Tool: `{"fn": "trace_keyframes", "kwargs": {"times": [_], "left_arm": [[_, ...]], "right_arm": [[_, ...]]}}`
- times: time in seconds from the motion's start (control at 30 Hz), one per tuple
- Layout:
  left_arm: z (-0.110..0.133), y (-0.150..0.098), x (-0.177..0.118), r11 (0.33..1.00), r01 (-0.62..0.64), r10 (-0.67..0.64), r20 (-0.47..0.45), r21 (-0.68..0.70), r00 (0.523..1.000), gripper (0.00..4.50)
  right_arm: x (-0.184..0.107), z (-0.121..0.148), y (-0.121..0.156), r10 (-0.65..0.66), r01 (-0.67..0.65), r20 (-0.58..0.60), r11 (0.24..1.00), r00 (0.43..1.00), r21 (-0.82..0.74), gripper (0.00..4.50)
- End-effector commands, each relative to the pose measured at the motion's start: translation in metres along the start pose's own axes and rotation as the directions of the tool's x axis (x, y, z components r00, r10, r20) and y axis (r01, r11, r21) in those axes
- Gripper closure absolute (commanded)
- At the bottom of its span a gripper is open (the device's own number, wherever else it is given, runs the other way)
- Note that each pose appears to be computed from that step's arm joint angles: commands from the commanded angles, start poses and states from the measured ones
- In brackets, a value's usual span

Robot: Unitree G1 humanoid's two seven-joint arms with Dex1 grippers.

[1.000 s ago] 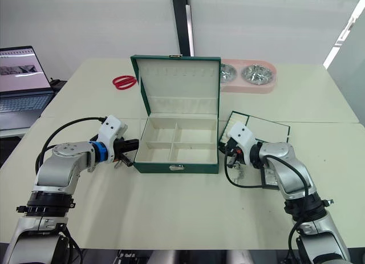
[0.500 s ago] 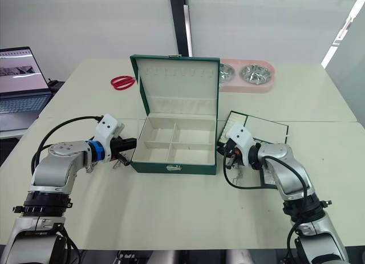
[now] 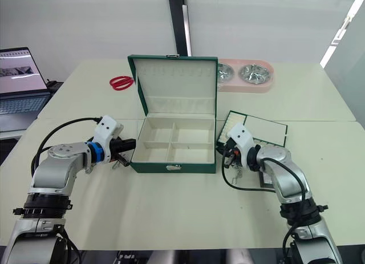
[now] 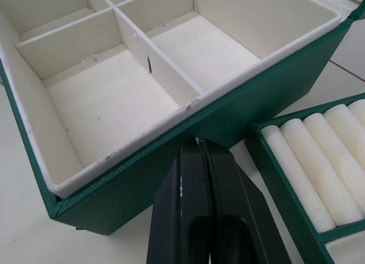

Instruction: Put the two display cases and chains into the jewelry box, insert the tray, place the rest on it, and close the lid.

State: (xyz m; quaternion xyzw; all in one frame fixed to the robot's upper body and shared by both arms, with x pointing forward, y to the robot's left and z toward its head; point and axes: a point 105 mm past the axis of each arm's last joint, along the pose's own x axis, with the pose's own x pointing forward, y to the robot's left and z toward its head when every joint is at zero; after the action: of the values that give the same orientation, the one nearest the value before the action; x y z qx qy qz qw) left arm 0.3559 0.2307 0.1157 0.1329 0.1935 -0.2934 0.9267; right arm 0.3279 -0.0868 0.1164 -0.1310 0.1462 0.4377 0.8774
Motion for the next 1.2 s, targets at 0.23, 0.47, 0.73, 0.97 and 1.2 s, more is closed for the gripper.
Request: {"fn": "trace_keyframes", "kwargs": {"times": [0.23,0.47,0.73,0.97,1.2], "left_arm": [[0.004,0.012,-0.018,0.997,-0.055,0.052,0.047,0.050,0.998,4.50],[0.009,0.030,-0.057,0.995,-0.098,0.097,0.143,-0.002,0.985,4.50],[-0.012,0.052,-0.126,0.979,-0.174,0.188,0.135,-0.106,0.973,4.50],[-0.045,0.068,-0.190,0.960,-0.221,0.227,0.019,-0.170,0.974,2.63],[-0.092,0.069,-0.230,0.945,-0.279,0.253,-0.159,-0.170,0.954,0.41]], "right_arm": [[-0.009,0.020,0.022,0.059,-0.062,0.119,0.998,0.991,0.023,4.46],[-0.041,0.018,0.002,-0.051,0.063,0.142,0.995,0.989,-0.082,4.46],[-0.111,0.016,-0.029,-0.159,0.177,0.098,0.960,0.982,-0.217,4.46],[-0.177,-0.008,-0.048,-0.216,0.187,-0.066,0.934,0.974,-0.303,4.50],[-0.227,-0.029,-0.046,-0.157,0.119,-0.231,0.978,0.960,-0.171,3.43]]}}
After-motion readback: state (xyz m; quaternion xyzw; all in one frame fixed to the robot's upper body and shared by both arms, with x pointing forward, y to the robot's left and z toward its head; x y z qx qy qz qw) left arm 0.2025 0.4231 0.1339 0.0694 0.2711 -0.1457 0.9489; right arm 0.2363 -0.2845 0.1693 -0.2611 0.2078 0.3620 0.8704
